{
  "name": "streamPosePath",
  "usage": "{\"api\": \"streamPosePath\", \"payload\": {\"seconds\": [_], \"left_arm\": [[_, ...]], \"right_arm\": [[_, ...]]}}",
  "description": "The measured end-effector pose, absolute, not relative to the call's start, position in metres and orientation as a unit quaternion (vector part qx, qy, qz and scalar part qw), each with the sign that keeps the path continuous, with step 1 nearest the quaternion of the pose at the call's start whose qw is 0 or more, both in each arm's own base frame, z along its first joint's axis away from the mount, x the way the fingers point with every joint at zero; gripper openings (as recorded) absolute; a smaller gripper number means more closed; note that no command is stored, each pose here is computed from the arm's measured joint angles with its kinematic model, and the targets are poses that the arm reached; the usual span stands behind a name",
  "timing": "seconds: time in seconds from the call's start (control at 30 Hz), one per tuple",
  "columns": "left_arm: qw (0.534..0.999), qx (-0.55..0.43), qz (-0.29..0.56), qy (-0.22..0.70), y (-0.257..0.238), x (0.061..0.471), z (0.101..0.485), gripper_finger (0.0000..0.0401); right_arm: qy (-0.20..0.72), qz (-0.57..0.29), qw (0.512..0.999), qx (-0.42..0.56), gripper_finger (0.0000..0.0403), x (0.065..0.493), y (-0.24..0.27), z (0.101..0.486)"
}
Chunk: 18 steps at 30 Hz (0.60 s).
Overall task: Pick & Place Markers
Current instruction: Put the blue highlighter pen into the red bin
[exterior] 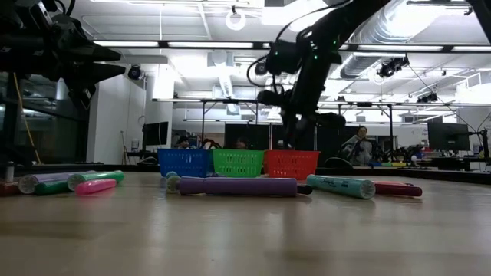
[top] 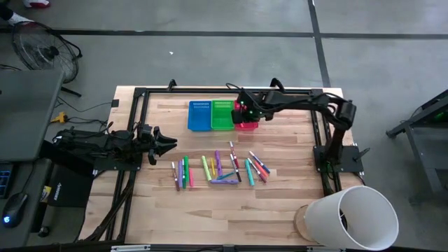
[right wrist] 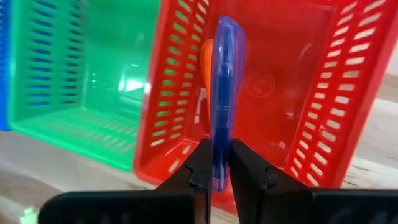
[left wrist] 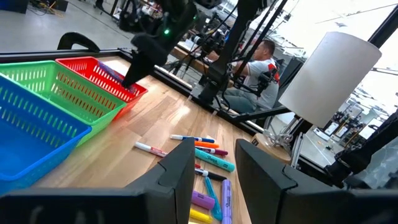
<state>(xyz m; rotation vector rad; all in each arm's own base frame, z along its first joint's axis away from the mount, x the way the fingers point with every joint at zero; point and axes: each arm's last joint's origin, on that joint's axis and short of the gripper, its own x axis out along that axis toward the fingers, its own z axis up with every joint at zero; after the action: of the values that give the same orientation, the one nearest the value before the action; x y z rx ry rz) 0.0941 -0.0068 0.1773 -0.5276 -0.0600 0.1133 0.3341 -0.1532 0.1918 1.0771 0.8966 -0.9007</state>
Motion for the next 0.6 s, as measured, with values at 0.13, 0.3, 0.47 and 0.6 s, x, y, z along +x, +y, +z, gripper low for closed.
{"api": "streamPosePath", "payload": {"seconds": [0.13,0.3,0.47,0.6], "left_arm": [[0.963,-0.261,0.056,-0.030,-0.0068,0.0941,0.1774,0.0115],[0.963,-0.261,0.056,-0.030,-0.0068,0.0942,0.1773,0.0115],[0.963,-0.261,0.056,-0.030,-0.0068,0.0941,0.1774,0.0115],[0.963,-0.261,0.056,-0.030,-0.0068,0.0941,0.1774,0.0115]], "right_arm": [[0.402,-0.409,0.661,0.484,0.0033,0.3344,-0.1567,0.1838],[0.406,-0.412,0.658,0.482,0.0039,0.3343,-0.1568,0.1811],[0.405,-0.413,0.658,0.482,0.0040,0.3343,-0.1570,0.1813],[0.409,-0.410,0.662,0.476,0.0041,0.3344,-0.1568,0.1813]]}}
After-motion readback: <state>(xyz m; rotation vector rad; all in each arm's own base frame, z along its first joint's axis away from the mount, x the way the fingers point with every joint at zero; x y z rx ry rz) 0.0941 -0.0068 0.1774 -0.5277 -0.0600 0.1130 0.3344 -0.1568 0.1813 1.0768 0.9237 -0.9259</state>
